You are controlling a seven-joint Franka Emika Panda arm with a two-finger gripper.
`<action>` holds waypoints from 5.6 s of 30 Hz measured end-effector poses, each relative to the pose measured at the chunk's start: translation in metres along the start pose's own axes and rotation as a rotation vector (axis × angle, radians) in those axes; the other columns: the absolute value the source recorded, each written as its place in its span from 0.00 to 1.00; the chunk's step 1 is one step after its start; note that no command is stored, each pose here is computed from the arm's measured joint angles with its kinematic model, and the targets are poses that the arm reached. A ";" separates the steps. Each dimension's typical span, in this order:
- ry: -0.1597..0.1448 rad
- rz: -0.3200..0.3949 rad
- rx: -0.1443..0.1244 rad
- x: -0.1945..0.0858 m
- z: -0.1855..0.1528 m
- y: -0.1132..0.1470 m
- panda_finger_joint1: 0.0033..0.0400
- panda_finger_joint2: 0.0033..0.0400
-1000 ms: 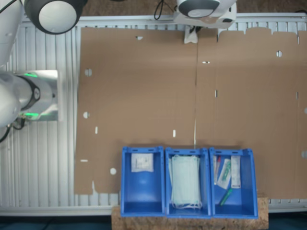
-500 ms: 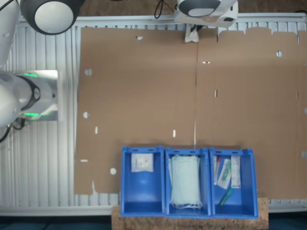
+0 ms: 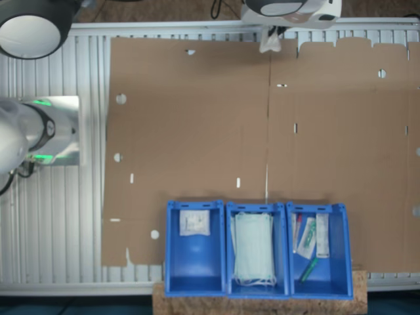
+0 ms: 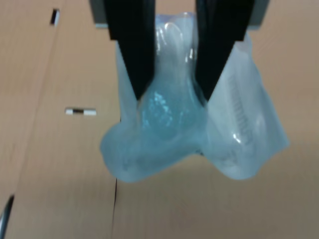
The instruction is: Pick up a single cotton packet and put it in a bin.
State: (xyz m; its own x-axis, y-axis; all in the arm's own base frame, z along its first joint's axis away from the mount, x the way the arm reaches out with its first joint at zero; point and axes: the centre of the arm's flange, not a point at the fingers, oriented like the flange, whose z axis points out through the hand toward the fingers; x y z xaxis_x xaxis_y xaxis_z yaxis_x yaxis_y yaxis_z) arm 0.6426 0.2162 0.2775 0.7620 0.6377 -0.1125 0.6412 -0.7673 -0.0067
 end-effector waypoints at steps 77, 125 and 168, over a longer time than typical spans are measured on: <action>-0.155 0.012 -0.176 -0.454 -0.067 0.215 0.06 0.06; -0.169 -0.179 -0.182 -0.452 -0.053 0.233 0.06 0.06; -0.172 -0.257 -0.186 -0.452 -0.055 0.235 1.00 1.00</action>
State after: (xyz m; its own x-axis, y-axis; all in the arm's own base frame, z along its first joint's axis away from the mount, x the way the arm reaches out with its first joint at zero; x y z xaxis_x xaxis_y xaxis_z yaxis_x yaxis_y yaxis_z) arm 0.4536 -0.2487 0.3810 0.5572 0.7758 -0.2962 0.8277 -0.5478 0.1221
